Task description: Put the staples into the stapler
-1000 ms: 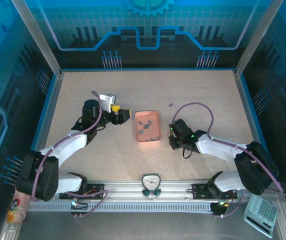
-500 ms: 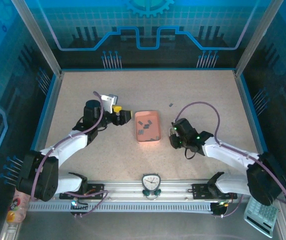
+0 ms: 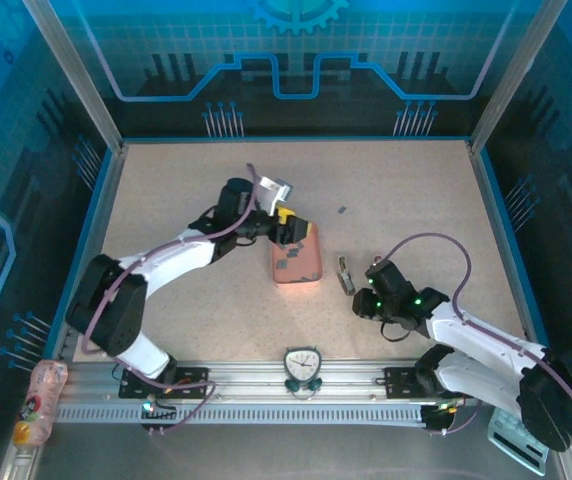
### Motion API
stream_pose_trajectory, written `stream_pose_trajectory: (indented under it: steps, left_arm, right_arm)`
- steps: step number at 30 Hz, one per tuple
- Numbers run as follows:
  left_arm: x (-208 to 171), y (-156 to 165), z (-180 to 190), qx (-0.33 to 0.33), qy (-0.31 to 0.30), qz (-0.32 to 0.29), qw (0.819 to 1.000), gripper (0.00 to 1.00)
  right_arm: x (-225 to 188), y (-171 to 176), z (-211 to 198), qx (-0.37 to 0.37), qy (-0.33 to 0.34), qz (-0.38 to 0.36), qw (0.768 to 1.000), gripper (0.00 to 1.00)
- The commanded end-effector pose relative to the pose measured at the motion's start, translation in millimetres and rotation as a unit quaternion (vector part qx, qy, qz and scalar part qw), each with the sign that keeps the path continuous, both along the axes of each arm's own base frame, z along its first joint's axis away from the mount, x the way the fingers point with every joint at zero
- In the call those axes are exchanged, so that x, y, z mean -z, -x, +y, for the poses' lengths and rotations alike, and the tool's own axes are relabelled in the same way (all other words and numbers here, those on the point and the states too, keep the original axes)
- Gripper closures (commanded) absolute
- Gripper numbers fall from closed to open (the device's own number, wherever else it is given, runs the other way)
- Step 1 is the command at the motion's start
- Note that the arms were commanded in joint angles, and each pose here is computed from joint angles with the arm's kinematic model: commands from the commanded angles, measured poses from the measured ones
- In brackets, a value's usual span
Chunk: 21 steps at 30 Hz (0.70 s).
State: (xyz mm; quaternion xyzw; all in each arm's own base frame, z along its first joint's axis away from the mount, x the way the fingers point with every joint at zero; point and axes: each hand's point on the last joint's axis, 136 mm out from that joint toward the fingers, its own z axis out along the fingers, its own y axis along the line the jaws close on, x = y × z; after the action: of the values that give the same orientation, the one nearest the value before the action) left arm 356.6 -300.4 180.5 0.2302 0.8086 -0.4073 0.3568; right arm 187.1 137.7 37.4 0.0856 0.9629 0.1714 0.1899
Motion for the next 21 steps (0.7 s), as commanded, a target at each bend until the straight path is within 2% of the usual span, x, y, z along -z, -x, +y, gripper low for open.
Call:
stream_pose_trajectory:
  steps: [1, 6, 13, 21]
  left_arm:
    - [19, 20, -28, 0.046, -0.012, 0.076, 0.996, 0.23]
    - [41, 29, -61, 0.078, -0.024, 0.138, 0.987, 0.23]
    - [50, 29, -95, 0.1, -0.025, 0.148, 0.984, 0.25]
    - [75, 31, -107, 0.108, -0.052, 0.171, 0.978, 0.27]
  right_arm:
    - [0, -5, 10, 0.024, -0.035, 0.007, 0.999, 0.73]
    - [13, -12, 14, 0.027, -0.035, 0.018, 0.999, 0.75]
    - [22, -23, 13, 0.033, -0.037, 0.02, 0.999, 0.78]
    - [24, -29, 8, 0.037, -0.034, 0.017, 0.999, 0.79]
